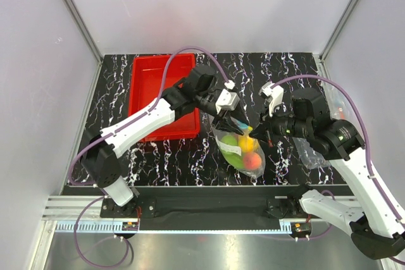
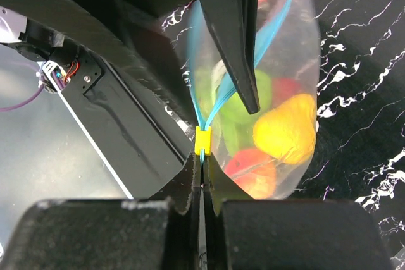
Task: Place the food in the zip-top bag and seal the zipper
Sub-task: Zip the zipper food storage bag at the center of the board.
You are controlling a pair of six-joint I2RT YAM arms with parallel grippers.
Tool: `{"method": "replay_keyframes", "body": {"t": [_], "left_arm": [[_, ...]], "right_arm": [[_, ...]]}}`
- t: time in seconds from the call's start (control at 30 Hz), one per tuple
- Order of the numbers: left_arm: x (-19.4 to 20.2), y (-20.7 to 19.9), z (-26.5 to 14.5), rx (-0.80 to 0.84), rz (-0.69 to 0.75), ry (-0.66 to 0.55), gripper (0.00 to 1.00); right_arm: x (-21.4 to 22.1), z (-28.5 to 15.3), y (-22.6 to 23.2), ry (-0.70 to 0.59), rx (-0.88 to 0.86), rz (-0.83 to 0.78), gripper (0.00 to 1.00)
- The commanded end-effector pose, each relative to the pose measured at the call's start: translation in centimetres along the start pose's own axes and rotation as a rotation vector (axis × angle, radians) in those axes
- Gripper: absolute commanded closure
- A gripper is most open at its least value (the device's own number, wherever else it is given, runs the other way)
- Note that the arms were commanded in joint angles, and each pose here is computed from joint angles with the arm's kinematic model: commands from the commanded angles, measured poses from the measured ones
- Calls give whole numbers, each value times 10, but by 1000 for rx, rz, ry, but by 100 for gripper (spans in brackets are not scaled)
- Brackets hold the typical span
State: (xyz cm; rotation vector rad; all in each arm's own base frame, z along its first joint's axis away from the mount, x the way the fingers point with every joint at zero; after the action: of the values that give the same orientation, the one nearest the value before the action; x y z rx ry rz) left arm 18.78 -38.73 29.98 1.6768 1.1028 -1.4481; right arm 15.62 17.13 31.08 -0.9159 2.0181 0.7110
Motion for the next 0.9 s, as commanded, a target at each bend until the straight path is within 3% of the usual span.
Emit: {"method": "replay_keyframes", "body": {"t": [0.0, 0.2, 0.27, 0.3, 0.4, 0.5, 0.77, 0.87], "left_arm": [[-8, 3, -3, -30, 83, -15, 59], [12, 12, -1, -71, 51, 14, 68], [15, 16, -1, -86, 46, 17, 93], [14, 17, -2, -98, 45, 16, 100], [8, 15, -4, -111, 48, -16, 100], [2, 7, -7, -111, 48, -34, 100], [-5, -4, -23, -134, 1, -37, 100], [-6, -7, -27, -124, -25, -46, 100]], "right_arm": [[-20, -12, 5, -84, -10, -64, 100], [-20, -14, 10, -95, -30, -73, 100], [-19, -13, 10, -93, -31, -72, 100], [-19, -13, 9, -94, -26, -70, 100], [-17, -9, 6, -86, -18, -60, 98], [-15, -4, 4, -84, -17, -48, 61], [-5, 14, 4, -83, -53, -2, 45], [-4, 18, 5, -94, -65, 4, 45]]}}
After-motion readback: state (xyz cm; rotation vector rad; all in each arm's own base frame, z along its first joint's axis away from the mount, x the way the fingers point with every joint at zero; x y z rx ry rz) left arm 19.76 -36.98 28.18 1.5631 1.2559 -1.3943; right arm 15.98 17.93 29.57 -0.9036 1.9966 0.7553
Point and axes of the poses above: each gripper's point midway between its finger pads, its own z axis out along the fingers, its own y axis along the line the jaws close on, x = y × z, the point moved 2 cm from there along -z, back along the fingers, and after that the axes turned 8 degrees about -z, right-handed, at the moved point
